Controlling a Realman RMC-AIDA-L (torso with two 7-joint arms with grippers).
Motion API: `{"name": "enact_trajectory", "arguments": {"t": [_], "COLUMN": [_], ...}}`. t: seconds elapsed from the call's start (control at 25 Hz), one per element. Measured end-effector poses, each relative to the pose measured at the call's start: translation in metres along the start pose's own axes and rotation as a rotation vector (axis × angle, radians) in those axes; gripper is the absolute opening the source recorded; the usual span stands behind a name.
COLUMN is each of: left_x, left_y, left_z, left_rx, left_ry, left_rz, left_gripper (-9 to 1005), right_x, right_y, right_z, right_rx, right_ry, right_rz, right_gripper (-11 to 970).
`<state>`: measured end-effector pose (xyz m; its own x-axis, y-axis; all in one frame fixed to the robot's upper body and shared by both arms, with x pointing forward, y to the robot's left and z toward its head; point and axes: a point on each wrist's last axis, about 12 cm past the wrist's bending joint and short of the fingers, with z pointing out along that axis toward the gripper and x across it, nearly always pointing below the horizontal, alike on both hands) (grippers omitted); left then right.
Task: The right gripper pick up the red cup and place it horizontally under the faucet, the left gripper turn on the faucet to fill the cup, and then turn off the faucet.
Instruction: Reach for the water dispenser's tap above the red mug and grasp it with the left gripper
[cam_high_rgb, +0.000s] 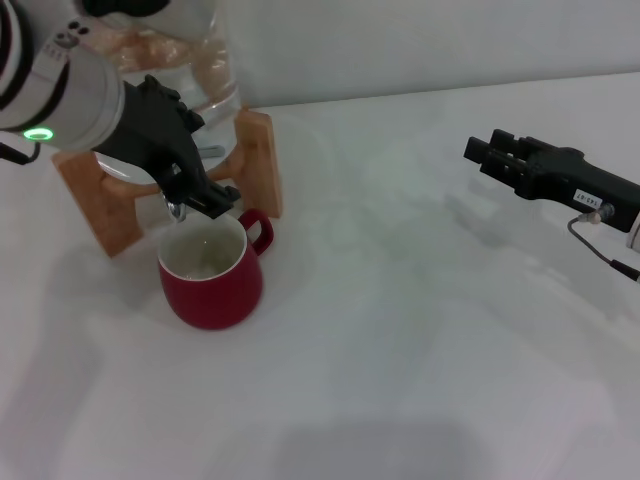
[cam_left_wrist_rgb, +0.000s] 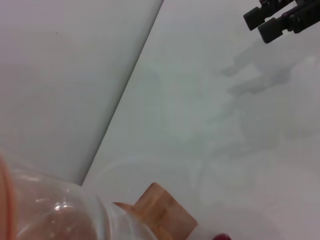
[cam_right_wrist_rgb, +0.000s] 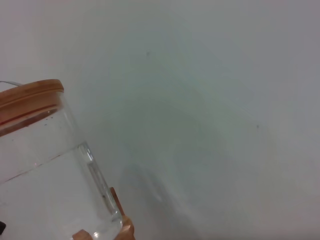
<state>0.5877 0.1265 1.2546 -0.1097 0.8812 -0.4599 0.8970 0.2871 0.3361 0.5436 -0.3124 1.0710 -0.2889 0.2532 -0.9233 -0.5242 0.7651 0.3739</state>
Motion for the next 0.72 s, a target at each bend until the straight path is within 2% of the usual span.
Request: {"name": "enact_trajectory", "arguments": {"t": [0.72], "left_x": [-0.002], "left_y": [-0.001], "left_z": [0.016], "left_rx": [0.000], "left_ry": [-0.008], "left_rz": [0.009], "left_gripper": [876], "right_x": [0.003], "right_y": [-0.002], "right_z": [-0.002], "right_rx": [0.013], "right_ry": [0.009], "right_rz": [0.008], "right_gripper": [515]}}
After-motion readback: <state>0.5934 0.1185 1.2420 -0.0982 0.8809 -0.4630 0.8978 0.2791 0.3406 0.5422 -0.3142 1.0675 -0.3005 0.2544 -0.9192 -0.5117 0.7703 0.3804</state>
